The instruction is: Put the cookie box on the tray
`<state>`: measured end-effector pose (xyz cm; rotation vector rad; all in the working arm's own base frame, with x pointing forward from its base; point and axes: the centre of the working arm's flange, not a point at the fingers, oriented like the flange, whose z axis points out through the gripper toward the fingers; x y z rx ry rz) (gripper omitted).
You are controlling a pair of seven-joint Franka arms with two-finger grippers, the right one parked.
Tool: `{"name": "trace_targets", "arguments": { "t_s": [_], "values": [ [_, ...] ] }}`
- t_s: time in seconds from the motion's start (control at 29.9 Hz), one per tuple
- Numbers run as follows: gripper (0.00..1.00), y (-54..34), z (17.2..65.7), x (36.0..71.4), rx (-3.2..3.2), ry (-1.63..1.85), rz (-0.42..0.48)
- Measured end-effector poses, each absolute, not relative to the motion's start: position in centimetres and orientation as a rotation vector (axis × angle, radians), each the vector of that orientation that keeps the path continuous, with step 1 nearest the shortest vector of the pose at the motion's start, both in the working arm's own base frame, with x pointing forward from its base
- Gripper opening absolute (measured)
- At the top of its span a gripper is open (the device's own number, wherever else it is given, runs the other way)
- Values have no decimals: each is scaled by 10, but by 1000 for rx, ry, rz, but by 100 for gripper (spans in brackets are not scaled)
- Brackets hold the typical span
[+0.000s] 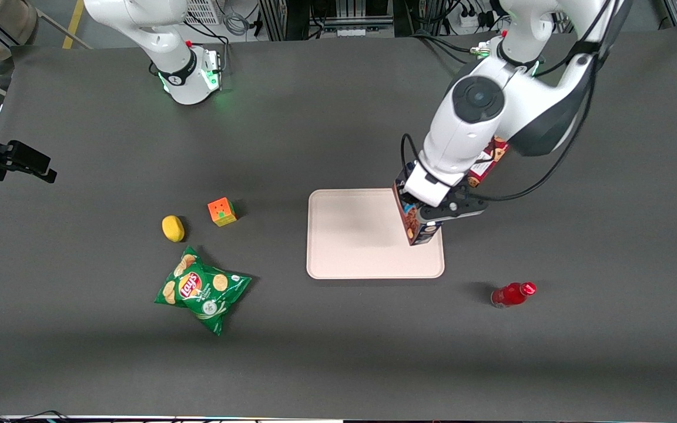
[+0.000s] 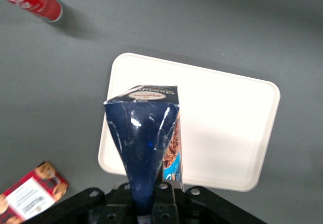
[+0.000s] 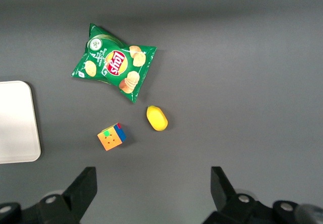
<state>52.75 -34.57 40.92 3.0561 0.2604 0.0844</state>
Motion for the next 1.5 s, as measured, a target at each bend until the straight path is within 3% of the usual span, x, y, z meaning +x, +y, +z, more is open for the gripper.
{"name": "trace_targets", "arguments": {
  "t_s": [0.33,0.94,1.5],
  "values": [
    [9,-343,366,525,3150,205,144],
    [9,-355,282,524,3173,192,172],
    [10,-354,266,526,3189,168,200]
  ]
}}
